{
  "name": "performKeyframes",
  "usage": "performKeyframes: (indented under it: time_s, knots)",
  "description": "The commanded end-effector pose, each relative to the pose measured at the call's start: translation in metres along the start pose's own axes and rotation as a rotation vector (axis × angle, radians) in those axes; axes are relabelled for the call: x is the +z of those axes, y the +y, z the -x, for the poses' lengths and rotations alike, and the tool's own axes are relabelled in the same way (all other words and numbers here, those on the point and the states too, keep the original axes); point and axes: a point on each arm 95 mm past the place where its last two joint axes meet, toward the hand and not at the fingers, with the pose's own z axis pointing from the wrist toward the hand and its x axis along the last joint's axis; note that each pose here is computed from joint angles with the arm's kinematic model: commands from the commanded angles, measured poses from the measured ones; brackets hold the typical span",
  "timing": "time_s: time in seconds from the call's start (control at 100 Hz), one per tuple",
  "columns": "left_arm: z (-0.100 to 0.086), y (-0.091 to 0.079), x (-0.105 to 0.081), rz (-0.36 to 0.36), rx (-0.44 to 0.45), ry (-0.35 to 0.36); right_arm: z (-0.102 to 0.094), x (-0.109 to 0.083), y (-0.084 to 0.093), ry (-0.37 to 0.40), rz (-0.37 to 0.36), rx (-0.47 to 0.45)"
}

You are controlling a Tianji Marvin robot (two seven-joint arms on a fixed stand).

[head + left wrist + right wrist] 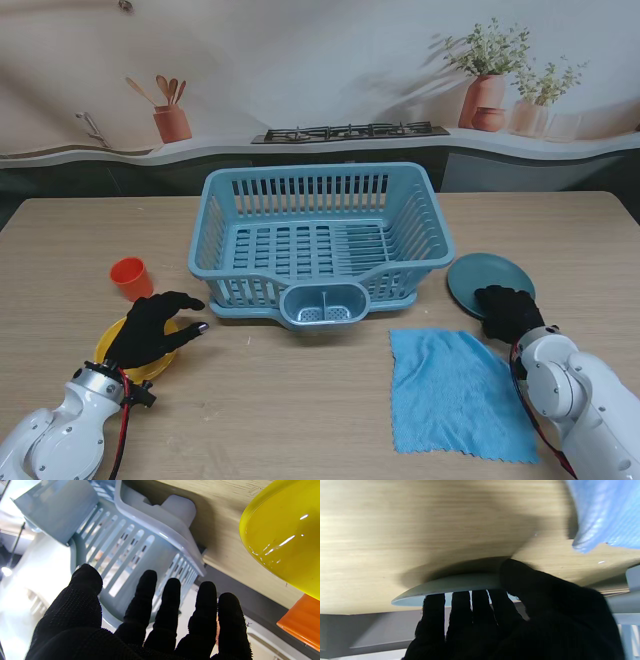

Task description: Clear dishes and wipe the table

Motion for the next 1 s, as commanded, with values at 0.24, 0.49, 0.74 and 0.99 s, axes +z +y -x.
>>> performKeyframes:
  time_s: [0.24,0.49,0.74,0.99]
  knots:
    - [-0.001,0.001,0.000,0.010,-0.006,0.003,0.000,0.000,0.014,0.068,0.089,-0.022]
    - [0.000,0.001,0.000,0.013,-0.008,0.004,0.000,-0.001,0.034,0.106,0.197,-0.020]
    - [0.000,0.001,0.000,0.017,-0.009,0.004,-0.001,-0.003,0.044,0.113,0.274,0.001]
    - [0.000,0.001,0.000,0.015,-0.010,0.006,0.000,-0.003,0.053,0.110,0.371,0.010]
